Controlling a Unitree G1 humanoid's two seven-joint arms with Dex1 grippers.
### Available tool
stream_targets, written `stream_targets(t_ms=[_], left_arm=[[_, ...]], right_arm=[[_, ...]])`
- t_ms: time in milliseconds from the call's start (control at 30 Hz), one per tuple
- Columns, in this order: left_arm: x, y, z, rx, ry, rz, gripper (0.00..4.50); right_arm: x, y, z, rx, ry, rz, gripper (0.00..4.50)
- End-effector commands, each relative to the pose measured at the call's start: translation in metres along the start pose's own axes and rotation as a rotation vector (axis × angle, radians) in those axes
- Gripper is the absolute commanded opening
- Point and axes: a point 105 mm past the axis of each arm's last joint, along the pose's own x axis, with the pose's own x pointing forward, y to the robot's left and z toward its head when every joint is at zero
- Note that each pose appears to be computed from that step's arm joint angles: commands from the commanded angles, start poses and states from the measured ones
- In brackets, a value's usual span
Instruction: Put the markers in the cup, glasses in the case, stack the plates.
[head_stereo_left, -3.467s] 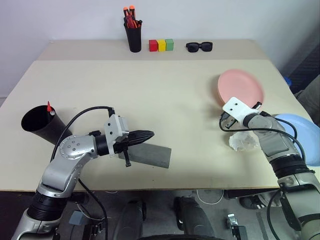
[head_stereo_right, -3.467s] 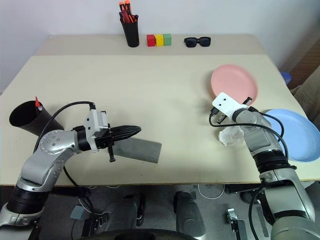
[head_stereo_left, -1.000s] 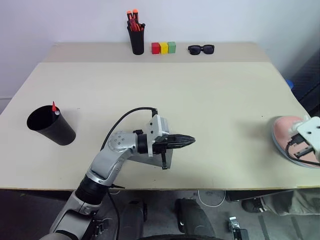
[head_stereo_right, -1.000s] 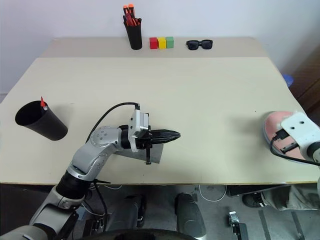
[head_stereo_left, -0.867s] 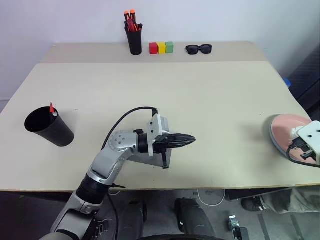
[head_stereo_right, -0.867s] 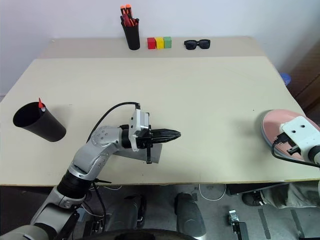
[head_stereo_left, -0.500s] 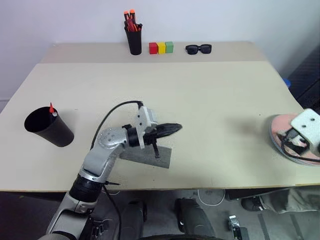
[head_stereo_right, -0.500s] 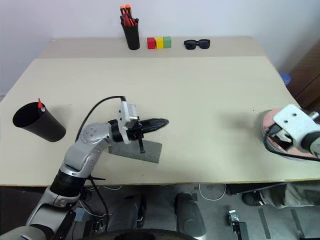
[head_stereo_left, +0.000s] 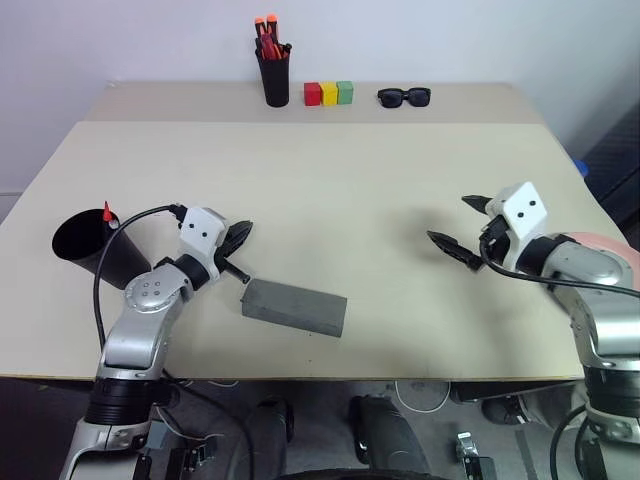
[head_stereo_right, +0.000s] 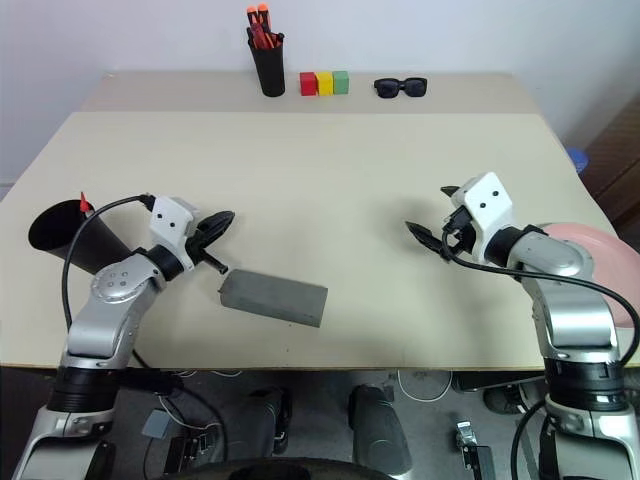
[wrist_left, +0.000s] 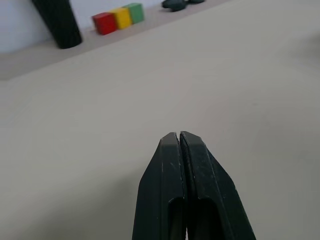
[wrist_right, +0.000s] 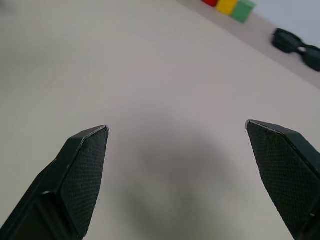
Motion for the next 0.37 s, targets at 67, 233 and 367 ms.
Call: stream_targets(t_ms=[67, 233, 367], left_arm=[[-0.0054, 0.008, 0.011, 0.042, -0.024, 0.05, 0.0], [-0.0019, 0.0054, 0.0129, 0.031, -0.03, 0.058, 0.0], [0.001, 0.005, 0.0116, 0.026, -0.032, 0.062, 0.0]], right_arm=[[0.0087, -0.0031, 0.0043, -0.028, -0.04, 0.009, 4.48], [0.0122, -0.0024, -0.0006, -0.039, -0.032, 0.019, 4.48], [0.0135, -0.0027, -0.003, -0.047, -0.02, 0.02, 4.48]])
